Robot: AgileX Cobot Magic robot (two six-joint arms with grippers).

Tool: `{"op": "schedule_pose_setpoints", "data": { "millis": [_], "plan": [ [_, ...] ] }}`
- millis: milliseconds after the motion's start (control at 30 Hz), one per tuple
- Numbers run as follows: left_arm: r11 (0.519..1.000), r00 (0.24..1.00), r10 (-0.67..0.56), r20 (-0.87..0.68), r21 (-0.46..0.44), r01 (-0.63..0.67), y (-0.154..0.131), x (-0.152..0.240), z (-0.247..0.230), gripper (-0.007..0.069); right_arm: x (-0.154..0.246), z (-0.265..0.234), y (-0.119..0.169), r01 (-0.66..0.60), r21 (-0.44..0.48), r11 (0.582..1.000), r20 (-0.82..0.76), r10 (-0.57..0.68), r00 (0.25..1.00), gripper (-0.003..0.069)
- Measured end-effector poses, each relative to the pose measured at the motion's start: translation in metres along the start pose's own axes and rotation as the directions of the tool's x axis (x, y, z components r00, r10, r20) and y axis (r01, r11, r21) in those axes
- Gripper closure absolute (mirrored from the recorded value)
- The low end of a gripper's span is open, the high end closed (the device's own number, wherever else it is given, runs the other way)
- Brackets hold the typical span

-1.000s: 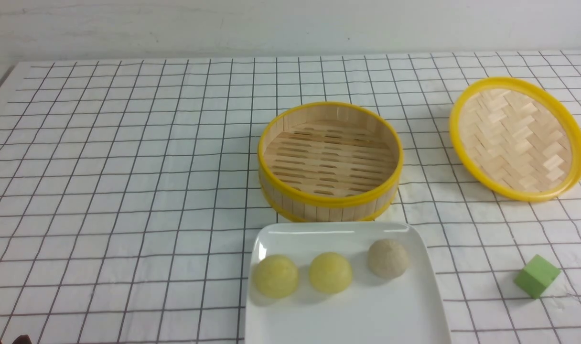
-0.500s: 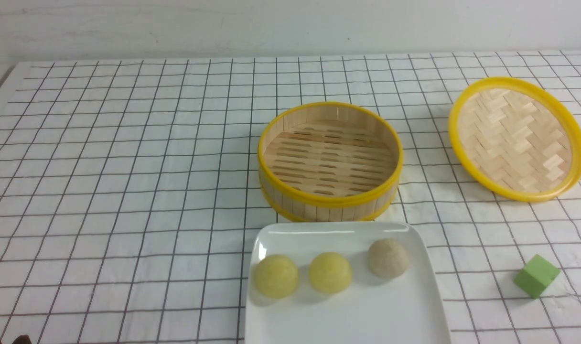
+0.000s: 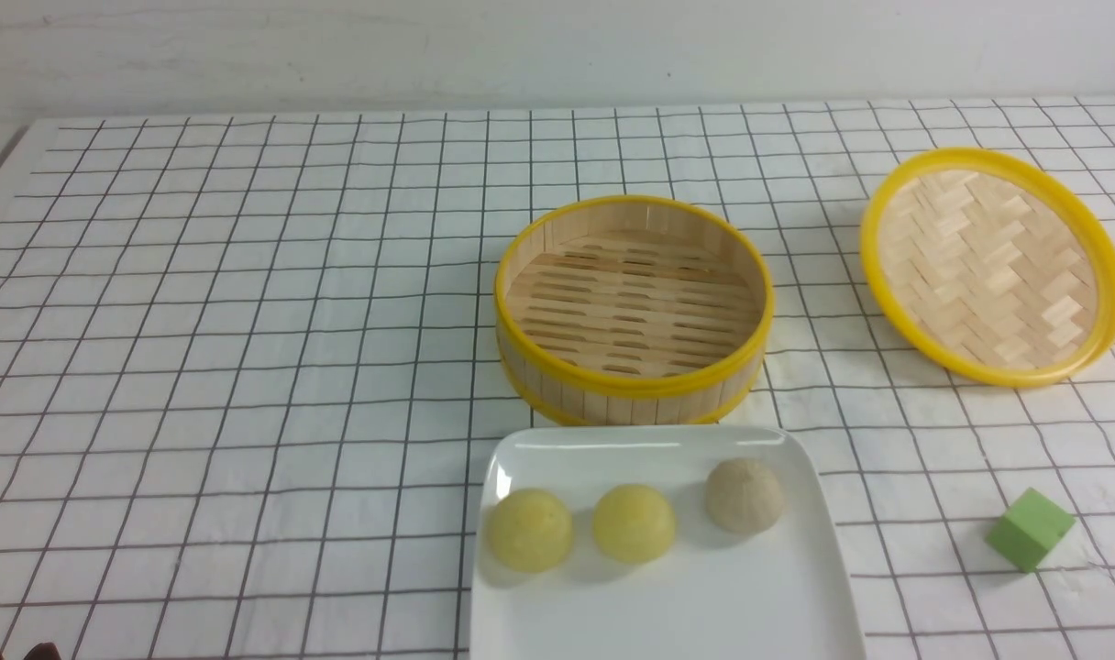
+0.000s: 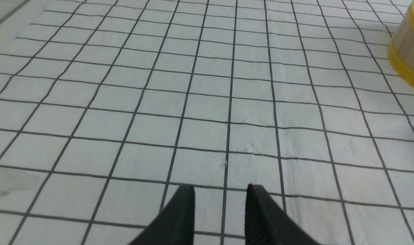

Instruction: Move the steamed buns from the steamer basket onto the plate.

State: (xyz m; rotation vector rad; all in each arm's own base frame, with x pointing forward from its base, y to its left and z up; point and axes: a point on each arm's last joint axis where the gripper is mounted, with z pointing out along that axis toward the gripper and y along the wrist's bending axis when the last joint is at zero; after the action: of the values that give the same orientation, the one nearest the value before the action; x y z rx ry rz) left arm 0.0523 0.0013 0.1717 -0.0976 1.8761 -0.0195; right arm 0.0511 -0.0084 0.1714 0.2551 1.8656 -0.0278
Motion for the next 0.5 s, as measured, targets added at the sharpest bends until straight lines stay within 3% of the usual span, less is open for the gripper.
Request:
{"op": "schedule_pose_setpoints", "data": {
  "millis": [500],
  "plan": [
    [1.000,1.000,0.000,0.000,0.000,0.000,0.0000,0.0000,0.0000,0.0385,0.0000,0.0000,0.0003,-0.009,-0.004,1.000,-0.001,0.009,1.000,0.0418]
  ]
}}
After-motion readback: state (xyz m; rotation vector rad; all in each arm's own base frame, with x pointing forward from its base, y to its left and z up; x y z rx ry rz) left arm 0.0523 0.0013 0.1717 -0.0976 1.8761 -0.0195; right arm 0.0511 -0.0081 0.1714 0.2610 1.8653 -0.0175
